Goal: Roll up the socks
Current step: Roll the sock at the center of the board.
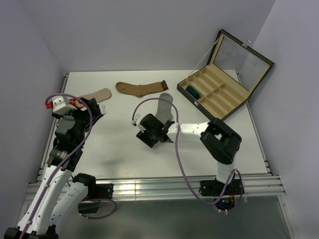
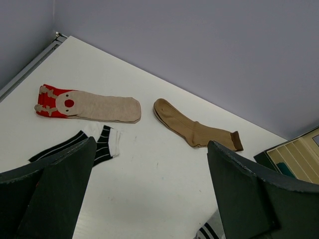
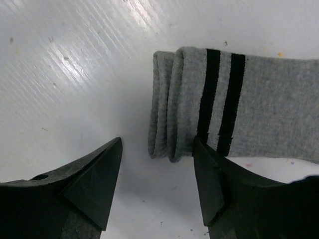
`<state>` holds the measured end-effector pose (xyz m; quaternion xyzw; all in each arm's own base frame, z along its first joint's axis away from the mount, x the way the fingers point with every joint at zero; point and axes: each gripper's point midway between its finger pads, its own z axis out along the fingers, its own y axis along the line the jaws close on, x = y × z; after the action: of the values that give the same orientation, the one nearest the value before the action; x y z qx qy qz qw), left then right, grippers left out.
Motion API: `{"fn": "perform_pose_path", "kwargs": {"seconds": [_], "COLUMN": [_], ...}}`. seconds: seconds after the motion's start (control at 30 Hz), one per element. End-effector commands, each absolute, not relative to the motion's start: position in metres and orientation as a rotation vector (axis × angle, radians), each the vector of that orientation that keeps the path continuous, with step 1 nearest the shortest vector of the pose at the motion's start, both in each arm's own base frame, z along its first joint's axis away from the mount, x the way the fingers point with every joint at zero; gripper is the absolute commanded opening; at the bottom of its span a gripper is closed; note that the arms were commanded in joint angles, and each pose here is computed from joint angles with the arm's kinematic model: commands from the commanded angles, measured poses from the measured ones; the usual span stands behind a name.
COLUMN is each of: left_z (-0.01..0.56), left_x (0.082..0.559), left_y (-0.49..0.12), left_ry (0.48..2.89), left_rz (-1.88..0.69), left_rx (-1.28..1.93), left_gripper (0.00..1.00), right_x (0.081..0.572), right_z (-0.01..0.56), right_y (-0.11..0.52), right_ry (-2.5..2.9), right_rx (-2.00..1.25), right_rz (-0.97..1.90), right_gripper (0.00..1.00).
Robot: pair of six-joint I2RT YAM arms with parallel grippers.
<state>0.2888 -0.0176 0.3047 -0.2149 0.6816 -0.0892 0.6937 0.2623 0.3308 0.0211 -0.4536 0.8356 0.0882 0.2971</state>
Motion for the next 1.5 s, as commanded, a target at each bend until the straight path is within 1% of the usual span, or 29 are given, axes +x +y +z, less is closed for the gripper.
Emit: {"fn": "perform_pose_path", "kwargs": {"seconds": [0.0, 0.23, 0.3, 0.37, 0.43, 0.47, 0.53, 0.57, 0.63, 0.67, 0.7, 0.77, 0.87, 1.0, 1.03, 1.1, 1.13, 1.17, 1.23, 1.3, 1.37, 1.4, 1.47], "left_z": [0.316, 0.316, 0.317, 0.316, 0.317, 0.316, 0.315, 0.315, 0.312, 0.313, 0.310, 0.299, 0.279, 0.248, 0.243, 0.219, 0.210, 0.198, 0.180, 0.164, 0.152, 0.145, 0.135], "left_x": [0.289, 0.289, 0.288, 0.288, 0.288, 0.289, 0.290, 0.290, 0.292, 0.293, 0.294, 0.295, 0.296, 0.295, 0.295, 0.294, 0.294, 0.294, 0.294, 0.296, 0.293, 0.296, 0.294], "left_y": [-0.018, -0.018, -0.018, -0.017, -0.018, -0.018, -0.018, -0.019, -0.020, -0.021, -0.023, -0.030, -0.042, -0.063, -0.069, -0.083, -0.089, -0.093, -0.104, -0.111, -0.122, -0.127, -0.138], "left_ry": [1.493, 1.491, 1.489, 1.491, 1.491, 1.495, 1.501, 1.503, 1.522, 1.524, 1.542, 1.606, 1.713, 1.846, 1.862, 1.929, 1.949, 1.974, 2.027, 2.062, 2.089, 2.104, 2.135], "left_rz": [-0.218, -0.216, -0.218, -0.216, -0.218, -0.217, -0.213, -0.216, -0.213, -0.223, -0.227, -0.255, -0.302, -0.400, -0.440, -0.511, -0.545, -0.563, -0.600, -0.616, -0.649, -0.651, -0.666], "left_rx": [-0.479, -0.481, -0.482, -0.481, -0.481, -0.479, -0.479, -0.478, -0.475, -0.479, -0.483, -0.495, -0.507, -0.528, -0.552, -0.557, -0.583, -0.592, -0.625, -0.646, -0.663, -0.671, -0.676], "left_gripper": [0.99, 0.99, 0.99, 0.99, 0.99, 0.99, 0.99, 0.99, 0.99, 0.99, 0.99, 0.99, 0.98, 0.95, 0.95, 0.95, 0.95, 0.95, 0.95, 0.94, 0.92, 0.91, 0.89], "right_x": [0.270, 0.266, 0.266, 0.265, 0.264, 0.266, 0.265, 0.267, 0.267, 0.267, 0.267, 0.266, 0.259, 0.256, 0.250, 0.253, 0.246, 0.253, 0.249, 0.256, 0.249, 0.258, 0.257], "right_z": [0.031, 0.019, 0.016, 0.012, 0.008, 0.006, 0.001, 0.001, -0.002, -0.003, -0.002, 0.000, 0.007, 0.022, 0.026, 0.033, 0.037, 0.040, 0.044, 0.045, 0.048, 0.048, 0.053], "right_y": [0.344, 0.345, 0.345, 0.343, 0.340, 0.337, 0.333, 0.333, 0.331, 0.330, 0.331, 0.336, 0.349, 0.365, 0.371, 0.374, 0.380, 0.378, 0.382, 0.379, 0.379, 0.375, 0.374], "right_ry": [2.160, 2.146, 2.143, 2.144, 2.154, 2.155, 2.166, 2.165, 2.164, 2.164, 2.160, 2.158, 2.167, 2.203, 2.213, 2.248, 2.250, 2.290, 2.303, 2.325, 2.355, 2.353, 2.377], "right_rx": [-1.205, -1.251, -1.260, -1.268, -1.274, -1.267, -1.269, -1.262, -1.263, -1.262, -1.263, -1.267, -1.255, -1.197, -1.202, -1.143, -1.165, -1.090, -1.078, -1.006, -0.958, -0.910, -0.842], "right_rz": [0.214, 0.135, 0.113, 0.088, 0.067, 0.048, 0.025, 0.017, 0.005, 0.003, 0.009, 0.037, 0.165, 0.402, 0.496, 0.624, 0.741, 0.799, 0.928, 1.017, 1.161, 1.201, 1.317], "right_gripper": [0.65, 0.63, 0.61, 0.52, 0.45, 0.35, 0.29, 0.20, 0.12, 0.03, 0.00, 0.00, 0.00, 0.00, 0.00, 0.00, 0.00, 0.00, 0.00, 0.00, 0.00, 0.00, 0.00]}}
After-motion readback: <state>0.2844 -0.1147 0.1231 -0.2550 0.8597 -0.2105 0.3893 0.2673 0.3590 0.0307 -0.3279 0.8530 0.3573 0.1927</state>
